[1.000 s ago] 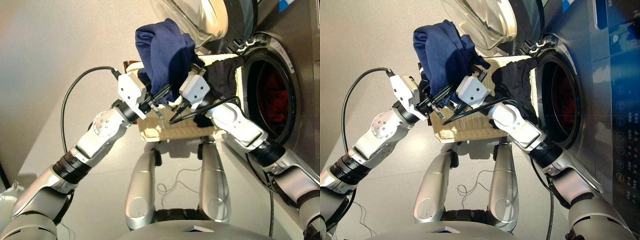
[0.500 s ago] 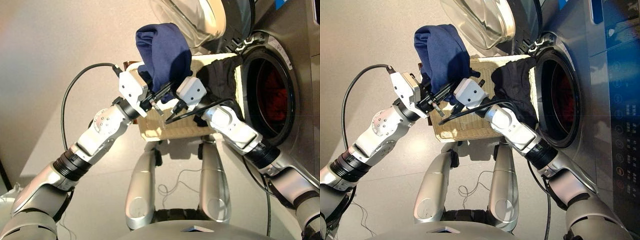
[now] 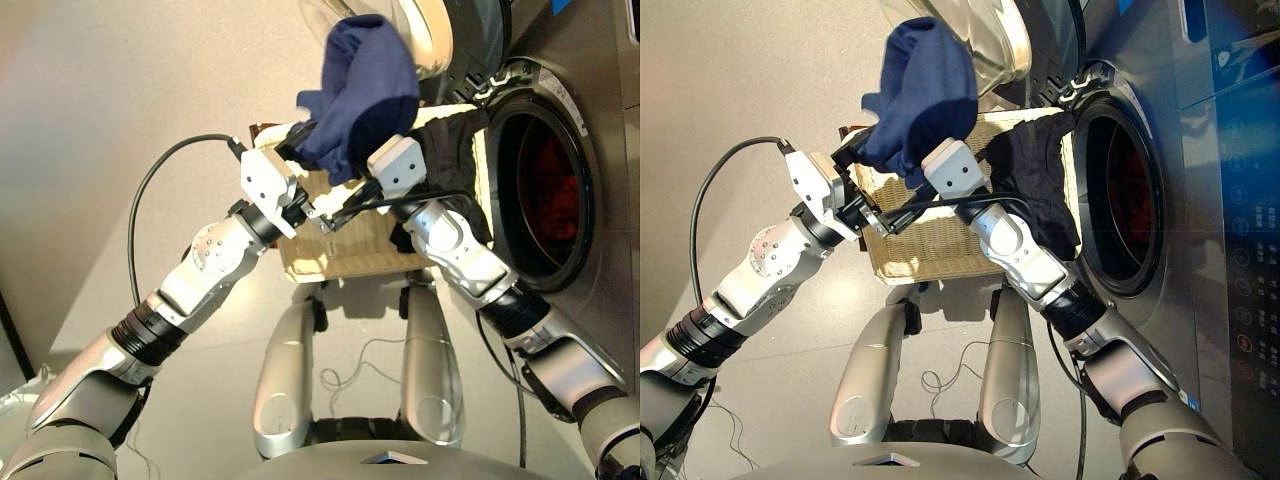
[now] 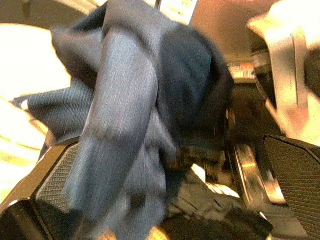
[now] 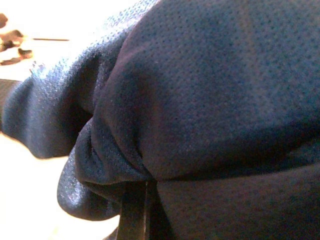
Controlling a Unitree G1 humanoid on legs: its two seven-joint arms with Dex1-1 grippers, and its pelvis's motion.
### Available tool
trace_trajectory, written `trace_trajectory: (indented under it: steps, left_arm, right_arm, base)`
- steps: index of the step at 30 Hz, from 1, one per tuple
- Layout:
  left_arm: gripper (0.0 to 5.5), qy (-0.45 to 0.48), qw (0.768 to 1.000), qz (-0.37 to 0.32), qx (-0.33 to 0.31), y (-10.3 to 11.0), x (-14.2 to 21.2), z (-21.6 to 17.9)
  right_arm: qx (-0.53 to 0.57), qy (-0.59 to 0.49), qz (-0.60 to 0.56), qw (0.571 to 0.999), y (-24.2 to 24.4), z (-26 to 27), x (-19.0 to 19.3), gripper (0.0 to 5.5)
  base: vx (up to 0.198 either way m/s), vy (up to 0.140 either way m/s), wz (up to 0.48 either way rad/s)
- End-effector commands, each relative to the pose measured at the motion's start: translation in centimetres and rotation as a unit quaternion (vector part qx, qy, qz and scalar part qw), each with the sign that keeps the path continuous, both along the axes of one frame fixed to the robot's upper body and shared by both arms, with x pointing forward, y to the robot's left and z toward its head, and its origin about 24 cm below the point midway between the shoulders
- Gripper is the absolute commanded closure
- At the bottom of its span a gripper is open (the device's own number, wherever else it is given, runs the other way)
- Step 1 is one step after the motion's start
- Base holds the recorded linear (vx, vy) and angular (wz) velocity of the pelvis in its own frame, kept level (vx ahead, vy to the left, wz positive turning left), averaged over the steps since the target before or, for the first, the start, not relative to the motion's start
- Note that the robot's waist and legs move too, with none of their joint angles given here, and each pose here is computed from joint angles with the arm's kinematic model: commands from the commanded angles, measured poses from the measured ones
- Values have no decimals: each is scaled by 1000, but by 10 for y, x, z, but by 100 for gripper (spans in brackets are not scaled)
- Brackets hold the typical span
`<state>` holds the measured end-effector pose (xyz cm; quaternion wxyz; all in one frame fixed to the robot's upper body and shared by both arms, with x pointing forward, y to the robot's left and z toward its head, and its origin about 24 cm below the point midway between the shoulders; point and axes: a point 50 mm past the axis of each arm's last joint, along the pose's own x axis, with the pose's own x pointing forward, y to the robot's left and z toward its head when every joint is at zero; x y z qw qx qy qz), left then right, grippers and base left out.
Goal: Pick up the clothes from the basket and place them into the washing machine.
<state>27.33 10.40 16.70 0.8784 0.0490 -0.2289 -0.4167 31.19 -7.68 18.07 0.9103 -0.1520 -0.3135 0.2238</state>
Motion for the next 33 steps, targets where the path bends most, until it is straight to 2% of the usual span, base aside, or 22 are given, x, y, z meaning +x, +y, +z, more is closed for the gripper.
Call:
trace_trajectory:
  steps: [1,5,11,15,18,22,27,29,33]
  left_arm:
    - [0,-62,997,-8,-50,-6,-13,17]
    - [0,-84,993,18,-75,-8,-11,19]
    - [0,-108,987,47,-113,-11,-11,25]
    - [0,-124,976,92,-155,-12,-9,28]
    - [0,-130,970,101,-179,-12,-10,33]
    - [0,-118,958,101,-240,-11,-13,41]
    - [0,-146,944,117,-271,-13,-19,54]
    - [0,-152,930,112,-317,-13,-25,64]
    - [0,-122,918,103,-363,-23,-26,67]
  right_arm:
    - [74,-109,-10,991,-1,35,-11,550]
    - [29,-117,-116,986,-28,15,2,550]
    - [47,-75,-217,972,-57,-17,16,550]
    - [40,-31,-272,961,-75,-46,19,550]
    - [38,12,-295,955,-85,-68,19,550]
    - [32,51,-330,942,-95,-88,19,550]
    - [55,64,-380,921,-109,-92,24,550]
    - [44,53,-398,915,-115,-90,26,550]
    - [107,45,-455,883,-136,-75,34,550]
  base:
    - [0,0,0]
    - [0,0,0]
    - [0,0,0]
    - [0,0,0]
    - [0,0,0]
    - [0,0,0]
    - [0,0,0]
    - [-17,-27,50]
    - [-47,-57,111]
